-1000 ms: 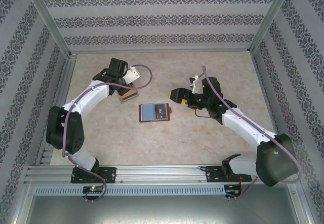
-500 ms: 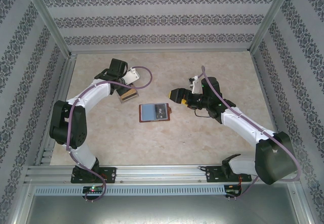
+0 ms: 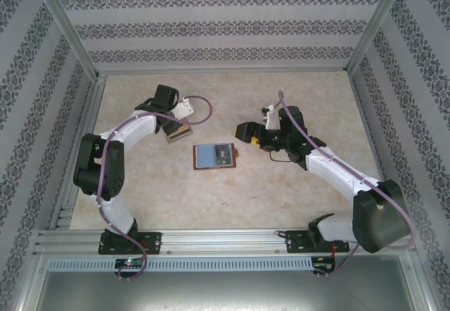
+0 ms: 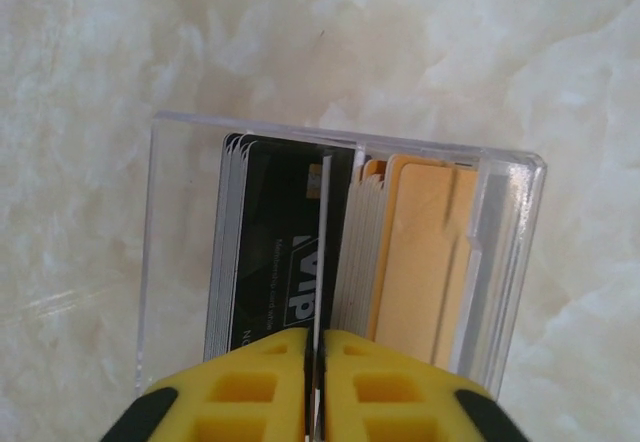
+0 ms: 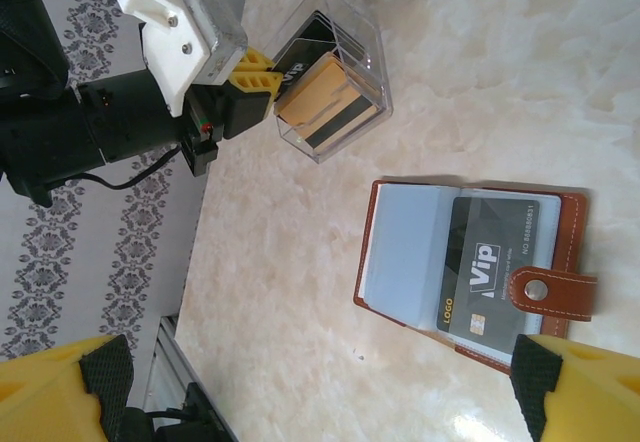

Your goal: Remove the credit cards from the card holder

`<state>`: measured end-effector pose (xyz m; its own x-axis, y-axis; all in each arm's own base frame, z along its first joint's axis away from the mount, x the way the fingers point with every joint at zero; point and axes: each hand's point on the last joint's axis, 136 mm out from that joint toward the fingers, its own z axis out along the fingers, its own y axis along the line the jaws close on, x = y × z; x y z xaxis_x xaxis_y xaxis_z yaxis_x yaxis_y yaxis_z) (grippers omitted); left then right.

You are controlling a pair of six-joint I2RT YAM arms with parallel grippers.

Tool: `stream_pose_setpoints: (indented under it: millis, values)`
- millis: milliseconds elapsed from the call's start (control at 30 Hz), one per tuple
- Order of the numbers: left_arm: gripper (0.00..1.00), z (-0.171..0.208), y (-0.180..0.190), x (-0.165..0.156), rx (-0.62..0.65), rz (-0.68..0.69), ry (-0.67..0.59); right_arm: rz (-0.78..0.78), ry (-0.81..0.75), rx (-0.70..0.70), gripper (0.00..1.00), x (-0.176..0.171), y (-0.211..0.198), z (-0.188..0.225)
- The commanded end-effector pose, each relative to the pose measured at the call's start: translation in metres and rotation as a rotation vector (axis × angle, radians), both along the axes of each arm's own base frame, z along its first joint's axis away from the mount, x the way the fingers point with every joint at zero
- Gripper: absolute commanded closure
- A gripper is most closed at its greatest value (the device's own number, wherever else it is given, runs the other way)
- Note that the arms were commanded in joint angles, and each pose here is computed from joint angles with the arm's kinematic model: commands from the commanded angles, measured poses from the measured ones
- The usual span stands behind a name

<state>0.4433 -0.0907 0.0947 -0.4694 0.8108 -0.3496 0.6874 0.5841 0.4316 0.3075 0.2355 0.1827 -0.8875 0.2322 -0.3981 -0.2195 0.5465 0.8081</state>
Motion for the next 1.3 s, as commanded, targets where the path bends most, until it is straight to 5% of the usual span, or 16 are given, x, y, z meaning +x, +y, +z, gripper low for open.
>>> stream_pose_setpoints:
  millis: [0,400,833,933,1100,1167,1200,1267]
  values:
    - [0.85,-0.003,0.012,0.010,0.031,0.033,-0.030,0.005,-0.036,0.013,0.02,0.008,0.001,0.010]
    - [0.80,0.002,0.029,0.026,0.099,0.107,-0.098,0.006,-0.031,0.017,0.02,0.008,0.001,0.009]
    - [0.73,0.039,0.020,0.025,-0.058,0.204,-0.135,0.007,-0.030,0.004,0.02,0.004,0.000,0.007]
    - [0.59,0.063,0.013,0.019,-0.205,0.288,-0.138,0.004,-0.028,-0.032,0.02,0.001,0.001,0.000]
    - [0.20,0.097,-0.002,0.000,-0.490,0.440,-0.125,0.006,-0.032,-0.125,0.02,-0.005,0.007,-0.016]
    - [0.18,0.105,-0.009,-0.011,-0.598,0.486,-0.108,0.022,-0.040,-0.169,0.02,-0.009,0.012,-0.023]
    - [0.06,0.110,-0.013,-0.017,-0.664,0.509,-0.097,0.031,-0.037,-0.192,0.02,-0.011,0.015,-0.027]
    - [0.00,0.114,-0.018,-0.027,-0.777,0.578,-0.070,0.054,-0.034,-0.223,0.02,-0.014,0.023,-0.036]
